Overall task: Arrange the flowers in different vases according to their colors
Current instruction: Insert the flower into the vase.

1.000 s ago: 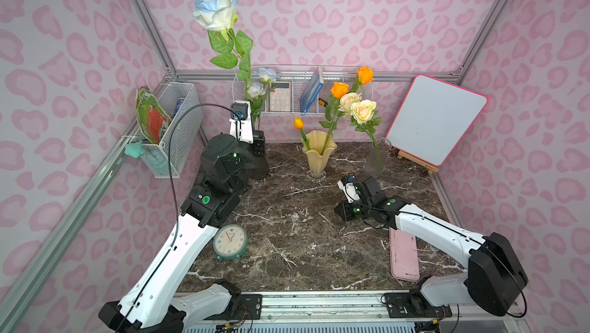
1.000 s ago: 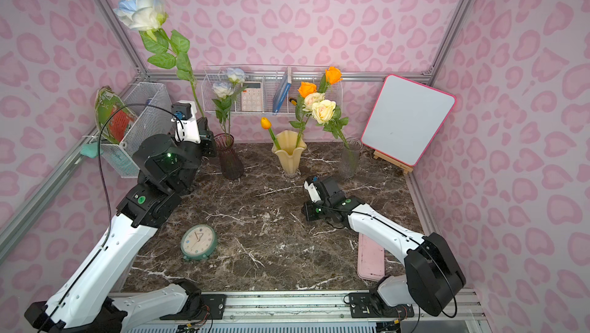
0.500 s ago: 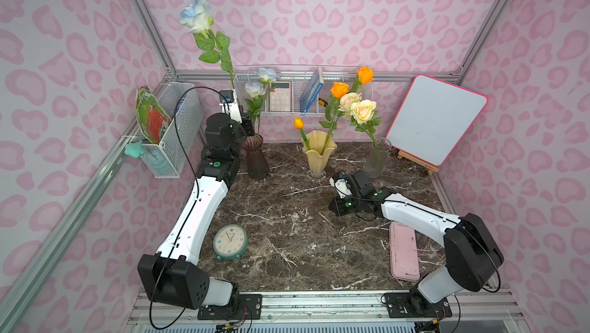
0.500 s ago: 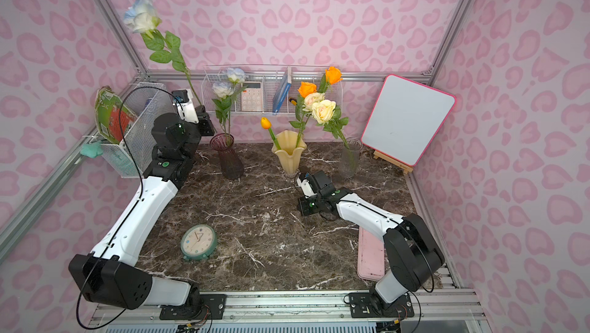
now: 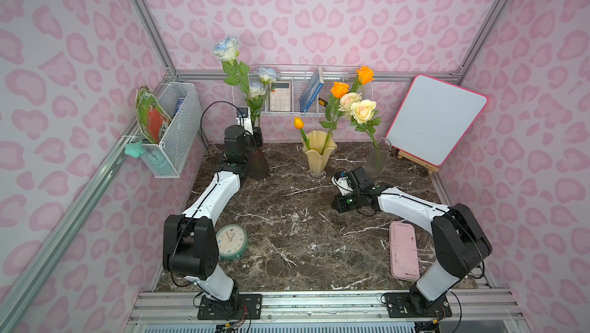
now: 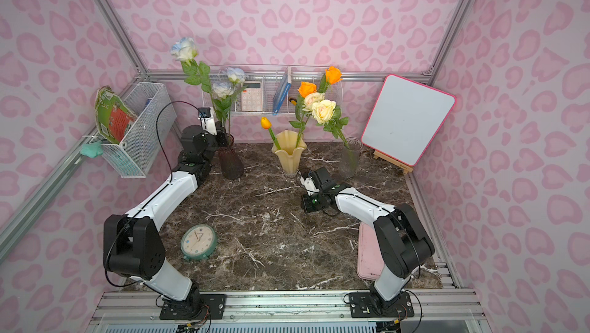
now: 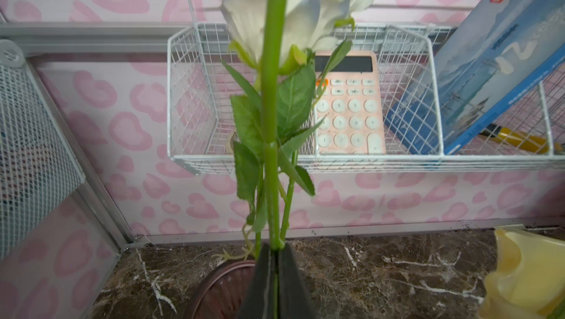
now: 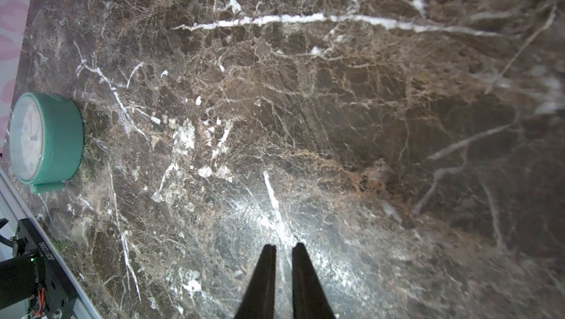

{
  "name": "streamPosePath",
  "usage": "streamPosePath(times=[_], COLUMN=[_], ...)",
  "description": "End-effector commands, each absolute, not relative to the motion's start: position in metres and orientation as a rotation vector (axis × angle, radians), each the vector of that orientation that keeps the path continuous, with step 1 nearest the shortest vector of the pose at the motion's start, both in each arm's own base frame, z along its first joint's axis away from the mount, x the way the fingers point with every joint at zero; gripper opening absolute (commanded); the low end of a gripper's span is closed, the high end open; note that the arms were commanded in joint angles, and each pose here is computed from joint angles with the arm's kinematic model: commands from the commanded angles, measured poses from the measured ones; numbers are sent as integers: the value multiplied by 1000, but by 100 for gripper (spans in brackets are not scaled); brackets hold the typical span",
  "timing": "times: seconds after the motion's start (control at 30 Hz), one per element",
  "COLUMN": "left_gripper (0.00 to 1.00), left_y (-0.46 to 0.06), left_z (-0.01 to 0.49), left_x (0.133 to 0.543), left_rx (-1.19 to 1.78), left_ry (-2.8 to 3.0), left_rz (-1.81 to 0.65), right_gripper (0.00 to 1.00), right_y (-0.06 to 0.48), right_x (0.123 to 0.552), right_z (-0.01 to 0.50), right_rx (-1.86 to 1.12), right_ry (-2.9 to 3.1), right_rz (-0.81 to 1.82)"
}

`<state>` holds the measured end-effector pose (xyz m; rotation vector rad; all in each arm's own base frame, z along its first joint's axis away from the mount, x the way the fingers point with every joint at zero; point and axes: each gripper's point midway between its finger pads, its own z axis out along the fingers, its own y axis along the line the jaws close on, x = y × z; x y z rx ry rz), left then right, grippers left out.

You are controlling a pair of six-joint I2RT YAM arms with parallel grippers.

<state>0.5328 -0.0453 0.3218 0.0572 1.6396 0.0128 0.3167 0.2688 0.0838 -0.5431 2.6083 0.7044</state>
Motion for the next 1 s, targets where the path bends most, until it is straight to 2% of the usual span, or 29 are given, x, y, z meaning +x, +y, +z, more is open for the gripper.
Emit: streamPosePath(times=[0.0, 0.23, 0.3, 0.37, 0.53, 0.57, 0.67, 0.73, 0.77, 0.87, 0.9, 0.97], left_gripper=[0, 0, 21, 35, 61, 71, 77, 90, 92, 99, 99, 99], left_y=[-45, -43, -42, -40, -45, -46, -53, -61, -63, -68, -68, -66], left_z=[318, 274, 262, 257, 264, 266, 274, 280, 284, 288, 287, 288], left_x=[538, 538, 537, 533, 514, 509, 491, 476, 467, 441, 433, 418], left_rx=[70, 60, 48, 30, 22, 18, 26, 42, 36, -11, -27, -58], left_ry=[1597, 1662, 1693, 1701, 1700, 1699, 1711, 1735, 1759, 1848, 1866, 1881], left_rz=[30, 44, 57, 76, 90, 90, 76, 58, 47, -49, -60, -82], right_gripper=[15, 15, 16, 17, 23, 25, 29, 31, 34, 47, 56, 64], right_y=[269, 268, 265, 261, 241, 237, 218, 206, 197, 162, 152, 137], right_x=[317, 318, 319, 322, 331, 333, 343, 349, 352, 360, 360, 359], right_z=[82, 88, 96, 105, 134, 141, 163, 182, 193, 219, 226, 234], right_rx=[-560, -555, -540, -518, -465, -456, -404, -383, -358, -226, -201, -182], right_ry=[2608, 2595, 2579, 2554, 2468, 2445, 2368, 2277, 2218, 2055, 2007, 1950], right_rz=[717, 716, 719, 715, 661, 639, 549, 473, 423, 254, 208, 143])
